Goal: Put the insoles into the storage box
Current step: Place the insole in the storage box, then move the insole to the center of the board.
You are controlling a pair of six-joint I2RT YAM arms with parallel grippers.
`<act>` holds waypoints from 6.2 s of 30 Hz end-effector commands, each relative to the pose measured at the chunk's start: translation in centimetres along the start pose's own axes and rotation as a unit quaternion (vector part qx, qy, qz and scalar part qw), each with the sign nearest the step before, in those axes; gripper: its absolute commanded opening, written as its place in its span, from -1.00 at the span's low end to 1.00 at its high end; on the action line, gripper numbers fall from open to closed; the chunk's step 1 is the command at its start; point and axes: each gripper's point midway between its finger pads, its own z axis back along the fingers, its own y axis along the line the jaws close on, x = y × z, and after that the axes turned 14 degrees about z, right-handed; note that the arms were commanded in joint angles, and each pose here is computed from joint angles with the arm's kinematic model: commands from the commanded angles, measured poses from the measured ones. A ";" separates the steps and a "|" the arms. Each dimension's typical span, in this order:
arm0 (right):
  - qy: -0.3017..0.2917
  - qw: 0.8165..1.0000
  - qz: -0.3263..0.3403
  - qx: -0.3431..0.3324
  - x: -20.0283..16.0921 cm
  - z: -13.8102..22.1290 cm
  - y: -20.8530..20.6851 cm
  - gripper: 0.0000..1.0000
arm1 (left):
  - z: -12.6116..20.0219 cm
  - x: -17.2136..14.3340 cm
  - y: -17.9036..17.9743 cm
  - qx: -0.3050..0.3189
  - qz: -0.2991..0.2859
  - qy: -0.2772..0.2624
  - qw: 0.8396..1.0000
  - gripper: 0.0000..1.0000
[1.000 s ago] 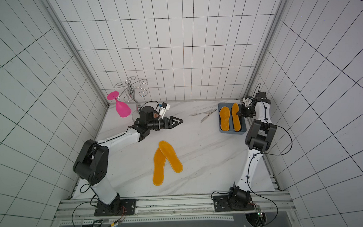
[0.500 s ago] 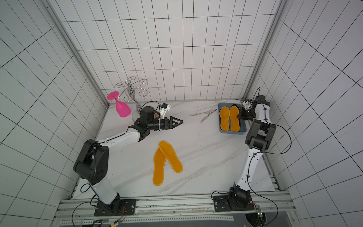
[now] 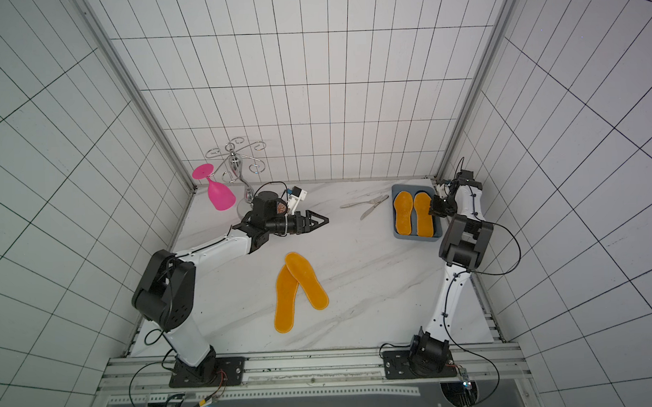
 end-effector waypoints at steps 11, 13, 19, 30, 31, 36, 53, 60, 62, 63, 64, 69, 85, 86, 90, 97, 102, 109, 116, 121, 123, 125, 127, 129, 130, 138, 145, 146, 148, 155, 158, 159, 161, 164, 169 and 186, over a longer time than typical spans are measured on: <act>0.000 0.999 0.017 -0.036 1.3 -0.1 -0.2 -0.74 | -0.5 0.6 -0.4 0.005 -0.017 -0.002 1.000 0.98; -0.007 0.999 0.020 -0.040 1.8 0.2 0.1 -0.63 | -0.4 0.6 -0.4 0.006 -0.017 -0.002 1.000 0.98; -0.020 0.998 0.029 -0.057 2.9 1.2 0.5 -0.55 | -0.2 0.5 -0.6 0.007 -0.020 -0.003 1.000 0.98; -0.050 0.985 0.039 -0.158 4.8 6.0 -0.4 -0.31 | 0.6 0.4 -1.1 0.023 -0.038 -0.007 0.999 0.98; -0.057 0.984 0.043 -0.161 5.0 6.4 -0.2 -0.29 | 0.7 0.4 -1.1 0.024 -0.039 -0.008 0.999 0.98; -0.087 0.989 0.059 -0.109 5.6 6.9 2.6 -0.22 | 1.3 0.3 -1.1 0.032 -0.045 -0.012 0.998 0.98; -0.012 0.998 0.065 0.024 -0.5 1.0 8.5 -0.53 | 2.2 -1.0 -0.2 0.046 -0.037 -0.010 0.998 0.98; 0.023 0.998 0.059 0.006 -1.9 -1.0 7.8 -0.62 | 2.1 -1.1 0.0 0.048 -0.036 -0.009 0.998 0.98; 0.029 0.998 0.056 0.000 -2.1 -1.2 7.5 -0.63 | 2.1 -1.2 0.2 0.051 -0.035 -0.008 0.998 0.98; 0.030 0.998 0.055 0.000 -2.1 -1.4 7.5 -0.64 | 2.1 -1.2 0.2 0.051 -0.035 -0.008 0.998 0.98; 0.034 0.998 0.055 -0.001 -2.3 -1.5 7.4 -0.64 | 2.1 -1.3 0.3 0.052 -0.035 -0.008 0.998 0.98; 0.045 0.997 0.055 0.007 -2.6 -2.4 7.5 -0.65 | 1.9 -1.3 0.6 0.053 -0.033 -0.005 0.998 0.98; 0.052 0.995 0.061 -0.054 -1.4 -2.5 5.9 -0.52 | 1.9 -1.5 0.8 0.059 -0.035 -0.001 0.998 0.98; 0.050 0.995 0.061 -0.054 -1.2 -2.6 5.9 -0.52 | 1.9 -1.6 0.9 0.060 -0.034 -0.001 0.998 0.98; 0.043 0.996 0.059 -0.056 -0.6 -2.5 5.8 -0.50 | 2.0 -1.6 1.0 0.062 -0.033 0.000 0.998 0.98; 0.035 0.996 0.060 -0.058 0.4 -2.4 5.6 -0.48 | 2.1 -1.6 0.9 0.064 -0.034 -0.001 0.997 0.98; 0.025 0.996 0.060 -0.053 1.0 -2.0 5.7 -0.48 | 2.0 -1.6 0.9 0.064 -0.034 -0.001 0.997 0.98; -0.019 0.997 0.062 -0.037 3.2 0.7 7.1 -0.48 | 2.3 -1.5 0.6 0.066 -0.039 -0.004 0.997 0.98; -0.078 0.995 0.064 -0.018 5.1 5.8 9.7 -0.44 | 3.1 -1.3 0.3 0.091 -0.049 -0.009 0.995 0.98; -0.120 0.991 0.060 0.027 4.6 9.1 13.7 -0.31 | 4.8 -1.7 0.9 0.140 -0.042 -0.014 0.989 0.98; -0.136 0.988 0.066 0.039 4.0 10.3 15.5 -0.21 | 5.6 -2.1 1.4 0.160 -0.035 -0.017 0.986 0.98; -0.151 0.984 0.064 0.063 2.8 11.3 17.6 -0.10 | 6.5 -2.6 1.9 0.178 -0.026 -0.024 0.983 0.98; -0.162 0.981 0.057 0.086 1.7 12.0 19.3 0.02 | 7.3 -3.1 2.3 0.195 -0.016 -0.030 0.980 0.98; -0.162 0.979 0.060 0.105 0.3 12.7 21.1 0.13 | 8.2 -3.7 2.8 0.214 -0.006 -0.036 0.976 0.97; -0.162 0.979 0.062 0.110 -0.3 13.0 21.7 0.17 | 8.6 -4.0 3.1 0.220 -0.002 -0.037 0.975 0.97; -0.154 0.976 0.063 0.143 -5.3 13.7 26.3 0.39 | 11.6 -6.1 5.4 0.279 0.036 -0.053 0.958 0.96; -0.146 0.974 0.059 0.163 -8.2 13.9 29.0 0.51 | 13.1 -8.0 7.5 0.316 0.074 -0.057 0.944 0.94; -0.147 0.974 0.056 0.163 -8.5 13.9 29.1 0.52 | 13.2 -8.3 7.7 0.318 0.079 -0.057 0.943 0.94; -0.147 0.975 0.047 0.158 -8.9 13.7 29.0 0.56 | 13.4 -8.7 8.2 0.322 0.087 -0.057 0.941 0.93; -0.144 0.976 0.031 0.163 -9.8 13.7 29.4 0.72 | 14.0 -11.0 11.0 0.357 0.128 -0.047 0.924 0.88; -0.141 0.976 0.032 0.165 -10.2 13.6 29.6 0.73 | 14.2 -11.9 12.4 0.373 0.143 -0.045 0.916 0.84; -0.141 0.976 0.031 0.164 -10.3 13.6 29.6 0.73 | 14.2 -12.1 12.8 0.378 0.146 -0.044 0.913 0.84; -0.139 0.976 0.032 0.167 -10.5 13.6 29.9 0.75 | 14.2 -12.5 13.5 0.384 0.153 -0.042 0.910 0.81; -0.134 0.975 0.035 0.173 -10.8 13.4 30.5 0.98 | 13.9 -12.9 14.3 0.387 0.161 -0.039 0.907 0.77; -0.124 0.976 0.047 0.173 -11.4 13.0 31.3 0.97 | 12.5 -12.9 14.7 0.395 0.152 -0.027 0.906 0.71; -0.111 0.979 0.057 0.162 -11.9 12.4 31.3 0.98 | 9.6 -13.5 15.2 0.493 0.011 0.039 0.869 0.29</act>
